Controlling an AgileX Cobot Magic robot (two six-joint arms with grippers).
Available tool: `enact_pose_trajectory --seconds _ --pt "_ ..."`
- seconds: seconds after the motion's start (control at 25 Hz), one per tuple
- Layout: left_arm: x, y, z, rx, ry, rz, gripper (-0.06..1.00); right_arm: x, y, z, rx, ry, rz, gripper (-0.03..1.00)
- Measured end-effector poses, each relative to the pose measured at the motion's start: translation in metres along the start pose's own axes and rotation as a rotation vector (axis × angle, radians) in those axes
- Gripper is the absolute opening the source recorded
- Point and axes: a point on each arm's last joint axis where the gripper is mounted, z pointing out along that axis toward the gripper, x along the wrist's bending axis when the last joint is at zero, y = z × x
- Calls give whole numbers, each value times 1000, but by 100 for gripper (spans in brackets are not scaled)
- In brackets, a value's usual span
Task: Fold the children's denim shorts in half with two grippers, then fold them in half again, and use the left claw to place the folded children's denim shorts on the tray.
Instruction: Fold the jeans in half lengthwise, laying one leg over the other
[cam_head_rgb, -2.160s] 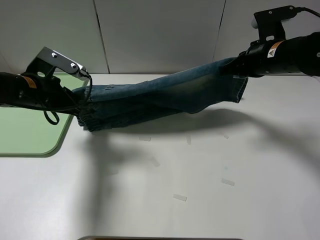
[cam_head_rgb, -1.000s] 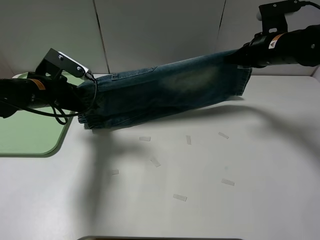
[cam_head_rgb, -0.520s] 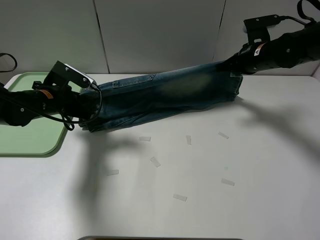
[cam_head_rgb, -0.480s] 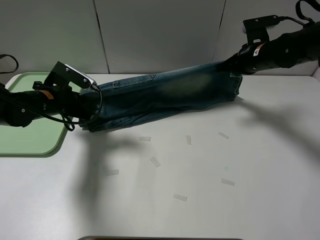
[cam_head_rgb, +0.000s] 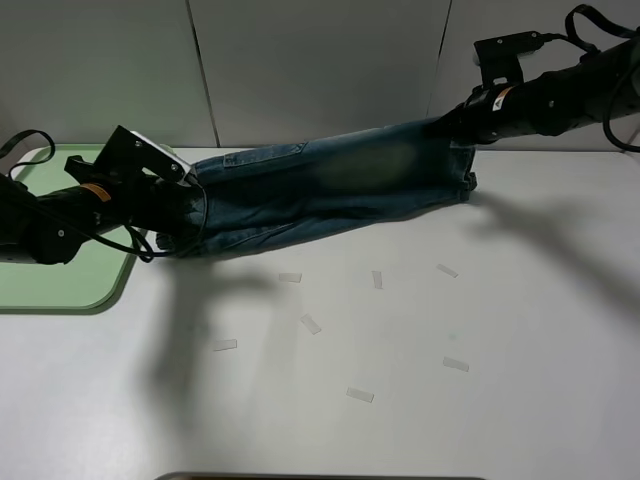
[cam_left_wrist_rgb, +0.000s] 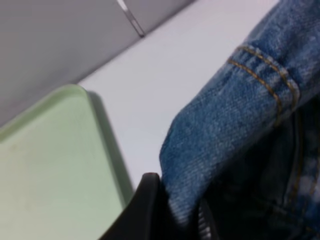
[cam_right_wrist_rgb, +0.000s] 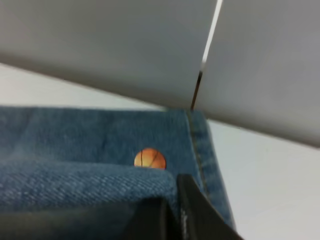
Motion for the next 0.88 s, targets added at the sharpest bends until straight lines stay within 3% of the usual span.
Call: enact_pose_trajectory --seconds 0.16,0.24,0.36,0.44,0.6,0.88 --pt "2 2 0 -26 23 -6 17 0 6 0 -68 2 0 4" --pt "4 2 0 -21 39 -22 31 -1 10 0 -114 1 1 23" --pt "9 2 0 -38 84 -85 62 -5 18 -1 -211 -11 30 56" --pt "14 6 -1 -85 137 -126 74 -7 23 -2 -275 -18 55 64" --pt "21 12 -3 -161 213 -156 80 -8 30 -3 -371 -25 73 69" --pt "24 16 -5 -199 227 -212 81 -8 34 -5 -408 -32 50 69"
